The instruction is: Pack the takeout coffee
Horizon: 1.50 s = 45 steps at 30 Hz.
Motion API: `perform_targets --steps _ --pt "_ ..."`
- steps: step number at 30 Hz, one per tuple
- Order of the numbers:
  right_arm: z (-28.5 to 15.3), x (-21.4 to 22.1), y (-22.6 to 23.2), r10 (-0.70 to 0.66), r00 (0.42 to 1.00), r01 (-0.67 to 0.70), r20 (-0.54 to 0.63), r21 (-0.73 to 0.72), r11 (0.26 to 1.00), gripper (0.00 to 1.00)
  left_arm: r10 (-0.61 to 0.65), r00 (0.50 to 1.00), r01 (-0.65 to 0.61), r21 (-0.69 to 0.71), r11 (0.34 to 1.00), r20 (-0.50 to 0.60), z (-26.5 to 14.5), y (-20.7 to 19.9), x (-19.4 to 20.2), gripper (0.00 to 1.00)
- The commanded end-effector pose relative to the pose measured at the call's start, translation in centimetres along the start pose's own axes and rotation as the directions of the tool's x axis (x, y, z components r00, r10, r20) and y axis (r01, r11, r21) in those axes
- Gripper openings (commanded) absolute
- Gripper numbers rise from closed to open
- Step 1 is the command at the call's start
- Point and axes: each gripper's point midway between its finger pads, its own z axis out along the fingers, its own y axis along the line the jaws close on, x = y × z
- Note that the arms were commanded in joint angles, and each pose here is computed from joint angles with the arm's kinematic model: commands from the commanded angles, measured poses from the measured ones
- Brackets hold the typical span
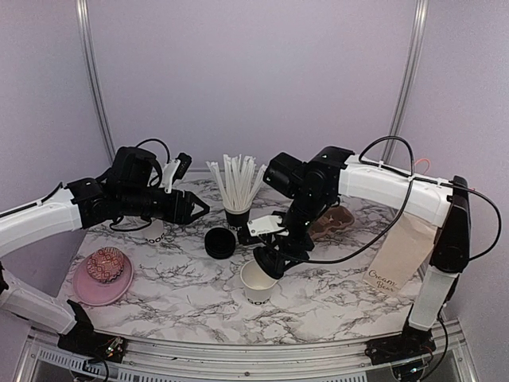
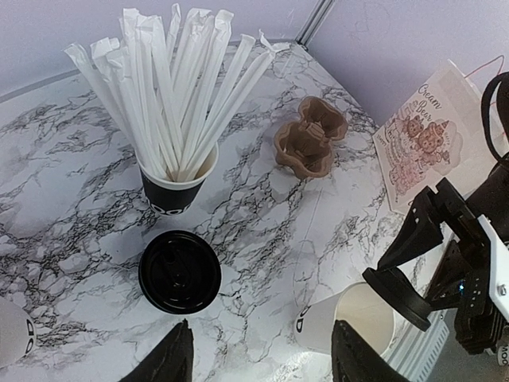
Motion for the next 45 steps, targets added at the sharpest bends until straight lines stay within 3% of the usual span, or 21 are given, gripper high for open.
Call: perform_targets --steps 1,31,40,45 --pt "-0.5 -0.7 -0.2 -0.018 1.0 0.018 -0.003 0.014 1.0 0.69 0.005 1.0 -0.005 0.01 1.0 -0.019 0.5 0.0 0.7 0.6" --pt "0.4 -1.9 -0.3 -0.024 1.0 0.024 -0.007 0.012 1.0 0.72 0.002 0.999 -0.001 0.014 1.0 -0.036 1.0 0.3 1.6 0.61" --pt "0.0 -2.8 -0.2 -0.027 0.999 0.027 0.017 0.014 1.0 0.97 -0.004 0.999 0.004 0.01 1.0 -0.047 1.3 0.5 2.1 0.61" --pt "-1.5 -2.7 -0.6 -0.028 0.999 0.027 0.019 0.076 0.997 0.99 -0.062 0.996 0.061 -0.008 0.998 -0.061 1.6 0.9 2.6 0.61"
